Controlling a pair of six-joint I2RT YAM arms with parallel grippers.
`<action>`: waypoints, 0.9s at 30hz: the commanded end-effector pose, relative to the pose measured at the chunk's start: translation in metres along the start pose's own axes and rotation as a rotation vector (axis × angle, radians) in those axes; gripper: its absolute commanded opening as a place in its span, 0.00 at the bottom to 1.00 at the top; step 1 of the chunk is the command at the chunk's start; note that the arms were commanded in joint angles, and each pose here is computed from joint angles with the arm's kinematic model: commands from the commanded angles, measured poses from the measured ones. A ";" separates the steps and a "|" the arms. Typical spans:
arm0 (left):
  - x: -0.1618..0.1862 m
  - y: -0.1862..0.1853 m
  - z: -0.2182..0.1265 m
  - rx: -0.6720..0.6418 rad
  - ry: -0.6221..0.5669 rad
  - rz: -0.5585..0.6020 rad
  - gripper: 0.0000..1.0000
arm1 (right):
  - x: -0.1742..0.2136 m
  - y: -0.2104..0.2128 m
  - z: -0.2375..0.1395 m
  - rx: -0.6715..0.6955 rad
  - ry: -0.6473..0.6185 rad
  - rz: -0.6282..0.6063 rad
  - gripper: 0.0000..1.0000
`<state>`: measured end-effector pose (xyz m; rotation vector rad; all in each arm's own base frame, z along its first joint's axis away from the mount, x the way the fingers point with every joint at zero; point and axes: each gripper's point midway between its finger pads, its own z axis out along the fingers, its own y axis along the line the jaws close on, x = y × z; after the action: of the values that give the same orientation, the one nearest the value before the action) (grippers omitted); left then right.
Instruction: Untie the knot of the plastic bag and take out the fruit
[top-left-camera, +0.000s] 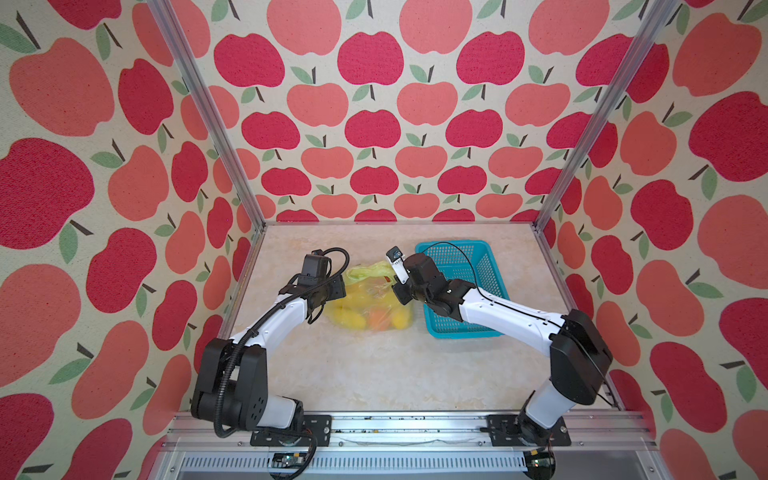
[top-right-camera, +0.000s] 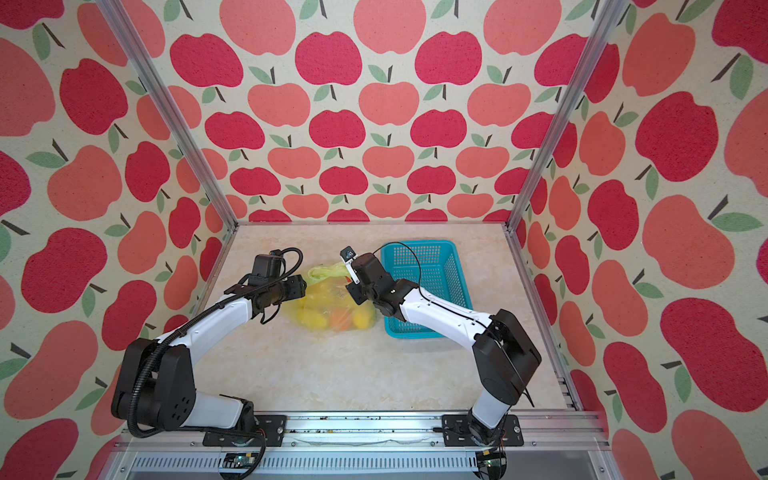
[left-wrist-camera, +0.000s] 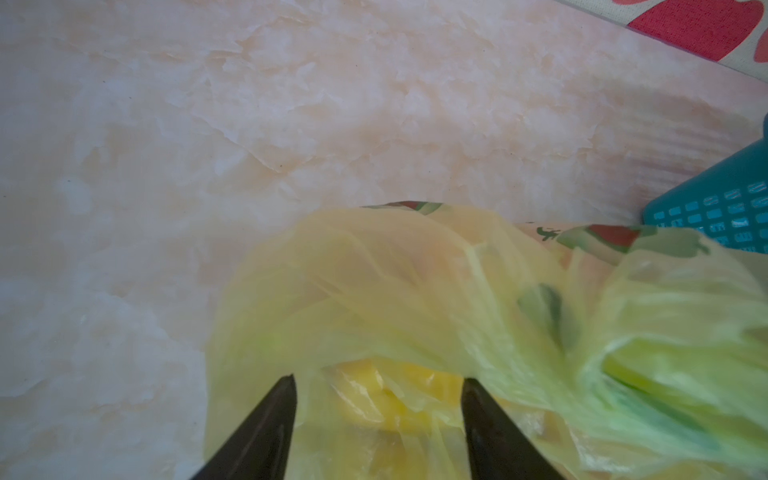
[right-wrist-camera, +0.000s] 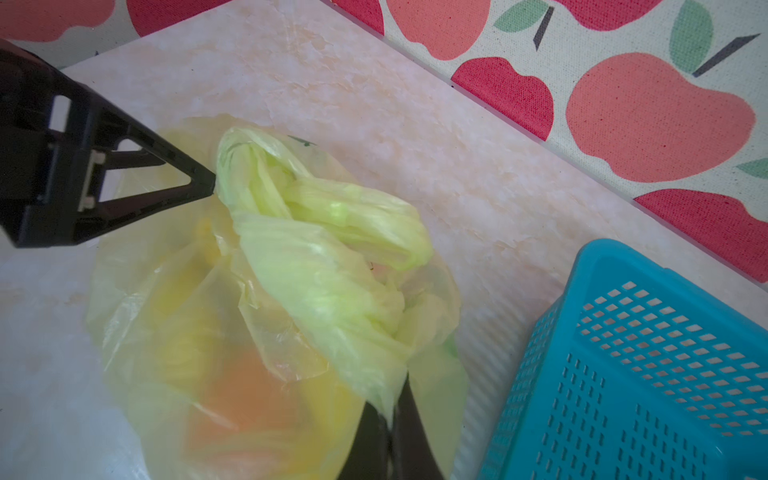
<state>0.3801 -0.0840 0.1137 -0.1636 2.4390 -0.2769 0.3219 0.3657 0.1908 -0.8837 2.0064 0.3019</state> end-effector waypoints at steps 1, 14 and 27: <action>-0.020 0.005 0.003 0.008 -0.040 -0.057 0.04 | -0.010 -0.007 -0.016 -0.009 -0.057 0.068 0.02; -0.038 -0.031 -0.044 0.071 -0.264 0.130 0.74 | -0.005 -0.019 -0.039 -0.050 -0.087 0.173 0.04; -0.012 -0.075 -0.052 0.268 -0.451 0.422 0.99 | -0.017 -0.013 -0.053 -0.117 -0.138 0.239 0.05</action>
<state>0.3466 -0.1341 0.1559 0.2937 2.0022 -0.3301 0.3038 0.3357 0.2169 -0.7107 2.0270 0.5411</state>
